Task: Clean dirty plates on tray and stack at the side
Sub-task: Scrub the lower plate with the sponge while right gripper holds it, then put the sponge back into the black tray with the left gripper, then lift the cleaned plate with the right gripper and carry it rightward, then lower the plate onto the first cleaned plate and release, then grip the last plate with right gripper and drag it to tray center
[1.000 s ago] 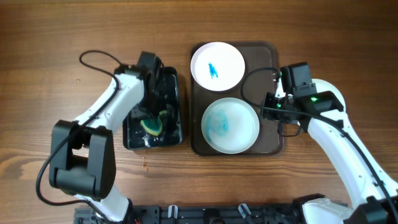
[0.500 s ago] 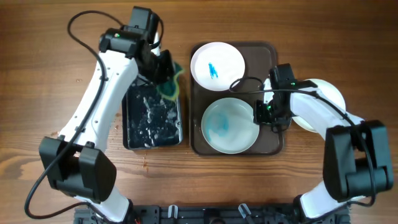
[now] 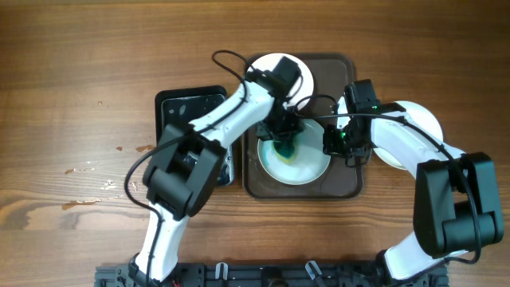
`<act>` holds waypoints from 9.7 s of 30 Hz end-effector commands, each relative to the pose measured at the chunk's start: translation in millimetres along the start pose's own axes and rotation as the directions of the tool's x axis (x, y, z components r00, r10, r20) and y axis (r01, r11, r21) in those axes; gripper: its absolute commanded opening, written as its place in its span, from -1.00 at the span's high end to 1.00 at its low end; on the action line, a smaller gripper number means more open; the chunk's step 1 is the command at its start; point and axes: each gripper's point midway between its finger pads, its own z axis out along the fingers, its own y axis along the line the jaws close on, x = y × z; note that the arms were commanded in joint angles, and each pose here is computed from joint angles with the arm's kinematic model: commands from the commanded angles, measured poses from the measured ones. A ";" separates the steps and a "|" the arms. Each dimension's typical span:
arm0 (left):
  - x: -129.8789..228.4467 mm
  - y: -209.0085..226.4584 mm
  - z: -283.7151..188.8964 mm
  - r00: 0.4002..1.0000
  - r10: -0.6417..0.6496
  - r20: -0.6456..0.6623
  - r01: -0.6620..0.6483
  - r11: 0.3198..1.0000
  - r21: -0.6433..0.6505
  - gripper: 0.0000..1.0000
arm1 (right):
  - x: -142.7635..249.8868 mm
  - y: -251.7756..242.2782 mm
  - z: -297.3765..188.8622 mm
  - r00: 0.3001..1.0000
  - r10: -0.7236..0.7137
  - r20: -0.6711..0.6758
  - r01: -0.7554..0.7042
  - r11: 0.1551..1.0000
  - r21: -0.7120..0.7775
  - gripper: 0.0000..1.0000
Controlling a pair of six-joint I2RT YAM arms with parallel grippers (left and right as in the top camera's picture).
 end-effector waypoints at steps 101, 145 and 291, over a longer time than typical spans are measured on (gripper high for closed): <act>11.2 209.8 -108.8 0.907 -0.347 0.238 0.399 0.889 -0.225 0.22 | 0.4 -13.5 -14.8 0.999 0.015 -0.033 -0.011 0.994 0.105 0.91; 77.1 243.5 -343.6 0.503 -0.458 0.733 0.526 0.835 0.161 -1.00 | -12.6 281.3 -208.9 0.407 -0.740 0.536 0.159 0.635 0.756 0.92; 78.7 226.5 -335.6 0.554 -0.482 0.679 0.477 0.852 0.215 -1.00 | 14.3 11.0 -17.2 0.935 0.342 0.095 -0.337 0.939 -0.070 0.54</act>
